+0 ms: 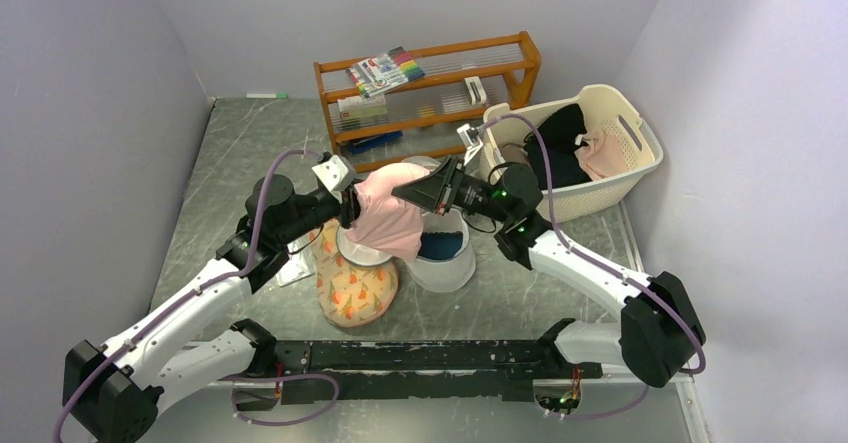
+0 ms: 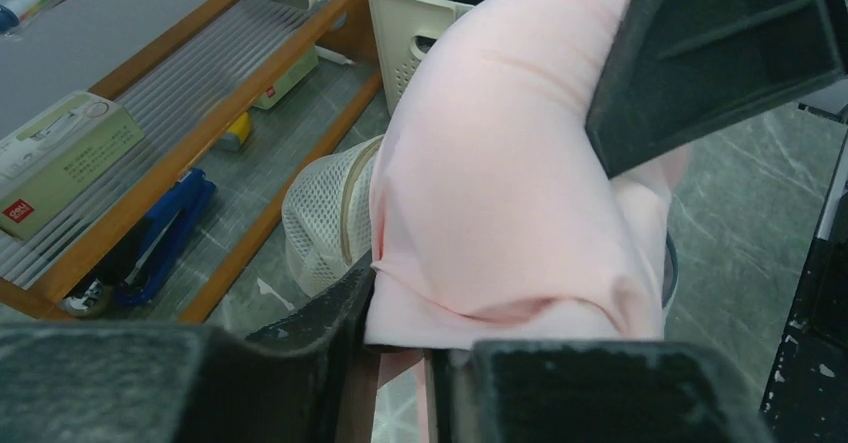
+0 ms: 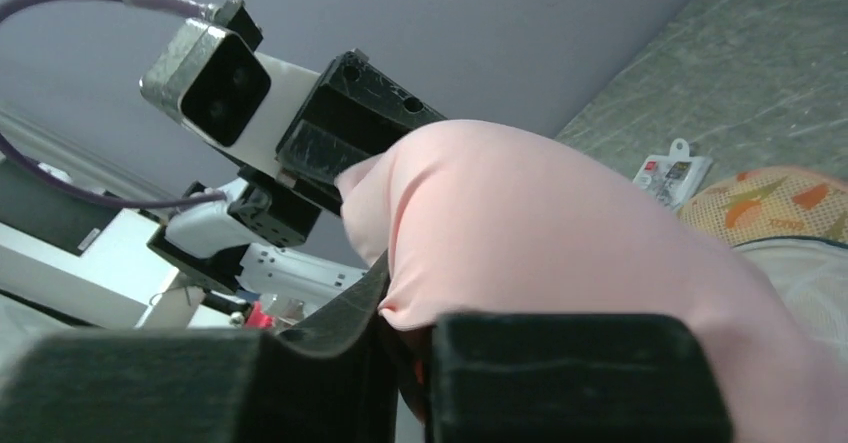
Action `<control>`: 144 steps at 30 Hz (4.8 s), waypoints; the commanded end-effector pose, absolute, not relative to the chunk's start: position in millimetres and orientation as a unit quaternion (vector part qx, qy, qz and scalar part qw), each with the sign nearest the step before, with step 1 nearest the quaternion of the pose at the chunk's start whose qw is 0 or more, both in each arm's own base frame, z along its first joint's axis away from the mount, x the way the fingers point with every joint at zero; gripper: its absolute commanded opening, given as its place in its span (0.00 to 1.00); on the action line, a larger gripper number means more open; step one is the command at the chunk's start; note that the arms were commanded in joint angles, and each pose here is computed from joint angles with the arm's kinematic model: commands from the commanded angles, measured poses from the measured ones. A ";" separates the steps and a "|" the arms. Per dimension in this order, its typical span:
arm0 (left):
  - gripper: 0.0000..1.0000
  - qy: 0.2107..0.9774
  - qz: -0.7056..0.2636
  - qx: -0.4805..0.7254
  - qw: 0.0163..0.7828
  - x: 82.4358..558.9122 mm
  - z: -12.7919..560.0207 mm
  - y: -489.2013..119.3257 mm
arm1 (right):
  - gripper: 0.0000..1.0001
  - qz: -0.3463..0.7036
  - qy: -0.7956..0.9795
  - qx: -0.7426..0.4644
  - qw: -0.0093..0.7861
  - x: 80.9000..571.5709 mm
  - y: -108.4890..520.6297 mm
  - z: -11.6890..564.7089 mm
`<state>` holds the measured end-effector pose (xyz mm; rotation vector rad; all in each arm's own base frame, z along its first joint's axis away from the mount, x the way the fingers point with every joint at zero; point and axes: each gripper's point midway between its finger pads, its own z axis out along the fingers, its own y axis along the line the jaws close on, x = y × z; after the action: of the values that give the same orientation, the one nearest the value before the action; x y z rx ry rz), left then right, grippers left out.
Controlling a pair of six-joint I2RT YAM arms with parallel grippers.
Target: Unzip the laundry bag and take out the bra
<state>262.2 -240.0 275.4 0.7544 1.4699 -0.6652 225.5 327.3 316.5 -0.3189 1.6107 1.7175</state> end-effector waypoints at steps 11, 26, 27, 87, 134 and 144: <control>0.86 0.642 -0.251 0.288 0.665 271.1 313.7 -218.8 | 0.00 0.544 0.675 -0.126 0.482 261.7 293.0 359.6; 0.86 0.658 -0.227 0.242 0.676 281.1 321.1 -196.0 | 0.01 0.133 0.741 0.137 0.644 356.7 112.7 409.0; 0.86 0.657 -0.228 0.242 0.676 281.2 321.3 -196.1 | 0.03 0.110 0.734 0.150 0.653 360.0 102.2 413.6; 0.82 0.627 -0.247 0.329 0.661 282.6 280.1 -219.8 | 0.97 0.084 0.870 0.219 0.434 427.8 0.6 245.7; 0.85 0.812 -0.336 0.188 0.438 223.7 125.9 -290.9 | 0.22 0.323 0.906 -0.081 0.263 149.6 270.5 69.5; 0.59 0.824 -0.307 0.180 0.440 237.6 108.9 -292.0 | 0.20 0.317 0.908 -0.079 0.261 149.2 268.5 65.4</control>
<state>225.3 -285.0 95.6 0.4782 2.0955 -0.7699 146.4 267.6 63.9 -0.2461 2.4838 0.8498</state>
